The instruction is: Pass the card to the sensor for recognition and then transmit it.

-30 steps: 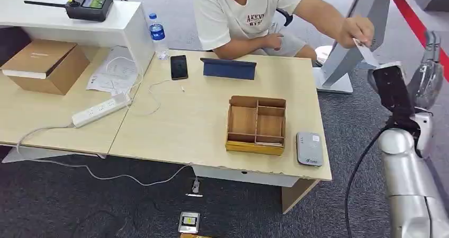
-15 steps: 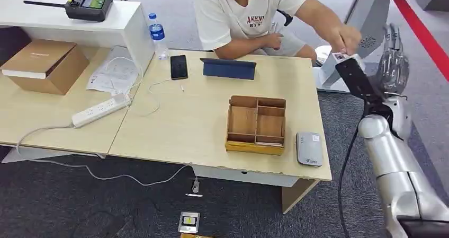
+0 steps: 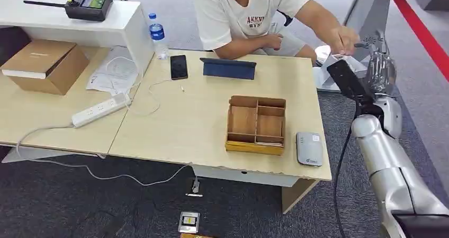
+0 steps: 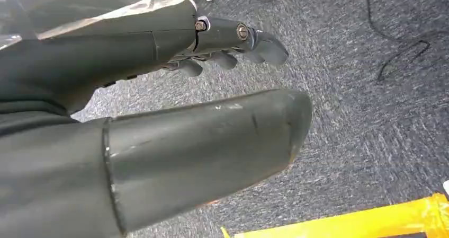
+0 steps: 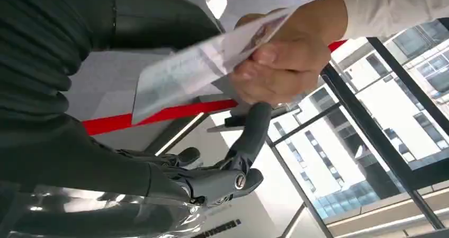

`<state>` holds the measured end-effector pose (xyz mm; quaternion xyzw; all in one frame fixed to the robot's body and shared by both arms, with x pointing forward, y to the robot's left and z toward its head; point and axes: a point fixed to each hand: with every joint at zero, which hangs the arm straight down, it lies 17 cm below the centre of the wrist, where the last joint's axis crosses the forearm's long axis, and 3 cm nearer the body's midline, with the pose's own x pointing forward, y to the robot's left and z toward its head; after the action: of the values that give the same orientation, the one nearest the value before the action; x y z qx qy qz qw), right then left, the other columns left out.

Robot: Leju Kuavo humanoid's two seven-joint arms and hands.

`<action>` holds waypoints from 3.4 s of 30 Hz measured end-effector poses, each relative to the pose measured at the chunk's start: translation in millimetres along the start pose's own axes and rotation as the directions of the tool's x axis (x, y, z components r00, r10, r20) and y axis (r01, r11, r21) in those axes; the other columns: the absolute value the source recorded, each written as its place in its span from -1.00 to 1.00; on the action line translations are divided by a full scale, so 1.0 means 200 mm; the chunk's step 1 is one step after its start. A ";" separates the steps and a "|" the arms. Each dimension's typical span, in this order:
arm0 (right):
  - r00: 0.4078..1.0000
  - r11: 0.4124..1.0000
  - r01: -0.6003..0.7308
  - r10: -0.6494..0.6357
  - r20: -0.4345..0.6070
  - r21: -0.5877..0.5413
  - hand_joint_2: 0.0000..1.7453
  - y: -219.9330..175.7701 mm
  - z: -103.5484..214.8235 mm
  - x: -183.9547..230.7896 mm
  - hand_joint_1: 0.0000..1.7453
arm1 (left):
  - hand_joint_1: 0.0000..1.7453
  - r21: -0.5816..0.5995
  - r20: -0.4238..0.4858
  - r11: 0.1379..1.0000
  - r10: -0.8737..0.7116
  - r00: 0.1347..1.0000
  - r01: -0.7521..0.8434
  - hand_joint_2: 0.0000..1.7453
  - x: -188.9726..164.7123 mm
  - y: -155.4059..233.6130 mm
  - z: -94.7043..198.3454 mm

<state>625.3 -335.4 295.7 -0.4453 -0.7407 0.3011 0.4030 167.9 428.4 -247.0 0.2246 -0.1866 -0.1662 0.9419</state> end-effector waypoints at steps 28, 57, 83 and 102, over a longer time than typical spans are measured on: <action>0.996 0.996 0.069 -0.064 -0.067 0.061 1.00 0.10 0.07 -0.10 1.00 | -1.00 0.008 -0.013 1.000 0.011 1.000 -0.011 -1.00 -0.02 0.00 0.00; 0.983 0.918 0.024 0.050 -0.176 0.396 1.00 0.54 0.65 -0.41 1.00 | -1.00 0.025 -0.023 0.999 0.024 0.999 -0.023 -1.00 -0.04 -0.01 0.01; 0.984 0.813 0.059 0.049 -0.169 0.580 1.00 0.90 1.04 -0.26 1.00 | -1.00 0.035 -0.023 0.999 0.020 1.000 -0.020 -1.00 -0.04 -0.01 0.01; 0.983 0.786 0.079 0.039 -0.177 0.613 1.00 0.97 1.18 -0.21 1.00 | -1.00 0.034 -0.012 0.999 0.011 1.000 -0.011 -1.00 -0.03 -0.02 0.01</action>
<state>514.3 -313.1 9.9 -0.3065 -0.5667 0.4805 0.5949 160.3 427.2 -248.2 0.2404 -0.1849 -0.1566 0.9400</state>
